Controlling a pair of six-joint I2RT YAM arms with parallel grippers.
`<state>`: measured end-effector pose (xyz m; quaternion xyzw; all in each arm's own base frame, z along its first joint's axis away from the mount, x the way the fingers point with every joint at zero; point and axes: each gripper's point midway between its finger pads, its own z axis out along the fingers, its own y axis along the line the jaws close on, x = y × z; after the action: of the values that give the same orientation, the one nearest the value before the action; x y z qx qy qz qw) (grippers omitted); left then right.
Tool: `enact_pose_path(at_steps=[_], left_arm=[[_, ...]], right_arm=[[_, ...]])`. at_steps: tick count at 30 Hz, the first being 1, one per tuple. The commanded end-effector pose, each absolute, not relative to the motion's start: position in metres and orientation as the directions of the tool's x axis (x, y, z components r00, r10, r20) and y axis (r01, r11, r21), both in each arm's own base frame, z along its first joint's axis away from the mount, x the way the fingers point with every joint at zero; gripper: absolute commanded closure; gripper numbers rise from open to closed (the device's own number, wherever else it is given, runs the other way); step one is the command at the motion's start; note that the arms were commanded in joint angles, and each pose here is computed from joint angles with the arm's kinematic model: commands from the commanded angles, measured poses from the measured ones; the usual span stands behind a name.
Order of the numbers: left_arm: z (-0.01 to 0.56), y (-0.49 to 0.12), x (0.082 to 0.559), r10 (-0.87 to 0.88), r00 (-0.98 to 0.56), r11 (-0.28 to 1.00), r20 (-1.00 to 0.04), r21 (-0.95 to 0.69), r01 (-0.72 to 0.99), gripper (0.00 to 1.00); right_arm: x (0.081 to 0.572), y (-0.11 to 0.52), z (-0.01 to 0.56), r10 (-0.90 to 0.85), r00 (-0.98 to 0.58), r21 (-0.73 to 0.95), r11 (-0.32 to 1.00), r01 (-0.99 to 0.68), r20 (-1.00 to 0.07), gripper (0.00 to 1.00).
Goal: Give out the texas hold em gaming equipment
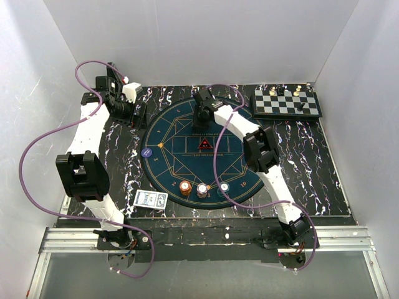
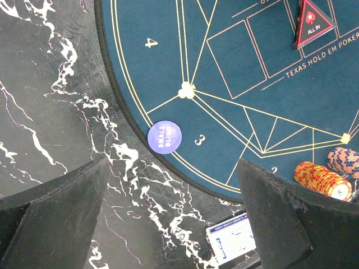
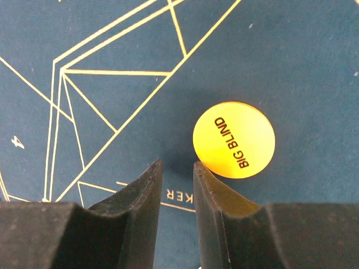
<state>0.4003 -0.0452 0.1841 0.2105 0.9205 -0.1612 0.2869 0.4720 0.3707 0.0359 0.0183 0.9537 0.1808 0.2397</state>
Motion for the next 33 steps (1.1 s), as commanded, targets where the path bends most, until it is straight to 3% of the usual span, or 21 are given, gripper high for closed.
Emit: enact_pose_path(at_steps=[1, 10, 19, 23, 29, 33], left_arm=[[0.198, -0.040, 0.409, 0.290, -0.718, 0.865, -0.633, -0.149, 0.480, 0.02], [0.192, -0.039, 0.413, 0.291, -0.723, 0.865, -0.627, -0.150, 0.478, 0.02], [0.195, -0.035, 0.416, 0.280, -0.726, 0.874, -0.628, -0.146, 0.464, 0.02], [0.203, -0.035, 0.411, 0.265, -0.728, 0.875, -0.632, -0.159, 0.456, 0.02], [0.220, -0.036, 0.400, 0.253, -0.718, 0.877, -0.648, -0.160, 0.454, 0.02], [0.227, -0.037, 0.394, 0.251, -0.712, 0.877, -0.656, -0.158, 0.454, 0.02]], right_arm=[[0.488, 0.344, 0.019, 0.188, -0.899, 0.326, 0.944, 0.054, -0.397, 0.63], [0.512, 0.296, 0.027, 0.285, -0.864, 0.296, 0.940, 0.167, -0.416, 0.60], [0.526, 0.286, 0.046, 0.254, -0.856, 0.312, 0.943, 0.115, -0.451, 0.59], [0.500, 0.304, 0.061, 0.154, -0.852, 0.281, 0.960, 0.008, -0.501, 0.51], [0.454, 0.331, 0.063, -0.021, -0.846, 0.167, 0.977, -0.130, -0.533, 0.27], [0.442, 0.340, 0.054, -0.123, -0.835, 0.065, 0.980, -0.186, -0.537, 0.23]])
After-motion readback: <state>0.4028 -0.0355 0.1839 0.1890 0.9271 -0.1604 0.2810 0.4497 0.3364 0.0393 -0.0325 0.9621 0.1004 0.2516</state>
